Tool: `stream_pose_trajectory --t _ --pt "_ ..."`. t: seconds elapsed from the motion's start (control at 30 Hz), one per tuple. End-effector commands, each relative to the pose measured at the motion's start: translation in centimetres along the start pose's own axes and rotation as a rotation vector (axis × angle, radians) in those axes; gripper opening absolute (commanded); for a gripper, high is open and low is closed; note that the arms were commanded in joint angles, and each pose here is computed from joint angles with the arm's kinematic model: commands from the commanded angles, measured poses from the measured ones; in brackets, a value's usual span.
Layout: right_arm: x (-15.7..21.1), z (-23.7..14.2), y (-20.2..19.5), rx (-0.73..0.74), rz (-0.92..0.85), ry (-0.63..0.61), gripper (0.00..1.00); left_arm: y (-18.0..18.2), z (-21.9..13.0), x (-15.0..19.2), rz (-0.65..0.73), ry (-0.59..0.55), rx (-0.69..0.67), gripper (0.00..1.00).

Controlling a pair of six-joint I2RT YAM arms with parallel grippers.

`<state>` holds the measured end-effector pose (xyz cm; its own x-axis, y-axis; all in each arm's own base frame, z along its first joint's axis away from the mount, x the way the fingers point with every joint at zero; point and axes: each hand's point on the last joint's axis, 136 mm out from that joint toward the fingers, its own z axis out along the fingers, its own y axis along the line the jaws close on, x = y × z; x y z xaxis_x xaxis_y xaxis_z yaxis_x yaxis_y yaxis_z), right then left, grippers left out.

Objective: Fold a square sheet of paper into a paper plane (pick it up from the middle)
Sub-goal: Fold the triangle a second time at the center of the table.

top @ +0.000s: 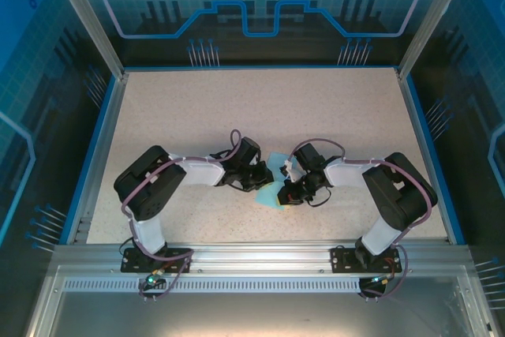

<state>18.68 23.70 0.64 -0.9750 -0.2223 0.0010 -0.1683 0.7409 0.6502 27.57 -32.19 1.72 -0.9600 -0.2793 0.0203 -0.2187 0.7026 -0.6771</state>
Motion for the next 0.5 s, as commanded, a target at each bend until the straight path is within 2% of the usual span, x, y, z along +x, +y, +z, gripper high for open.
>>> stream_pose_trajectory --t 0.0,0.23,0.47 --pt "2.9 0.5 -4.4 0.182 0.082 0.071 0.01 0.1 0.7 -0.5 0.006 -0.009 0.002 0.13" --pt "2.9 0.5 -4.5 0.187 0.086 0.072 0.01 2.1 0.2 -2.2 -0.008 -0.058 -0.032 0.14" --pt "2.9 0.5 -4.5 0.19 0.089 0.071 0.01 2.4 -1.3 -3.7 0.018 -0.099 -0.06 0.15"
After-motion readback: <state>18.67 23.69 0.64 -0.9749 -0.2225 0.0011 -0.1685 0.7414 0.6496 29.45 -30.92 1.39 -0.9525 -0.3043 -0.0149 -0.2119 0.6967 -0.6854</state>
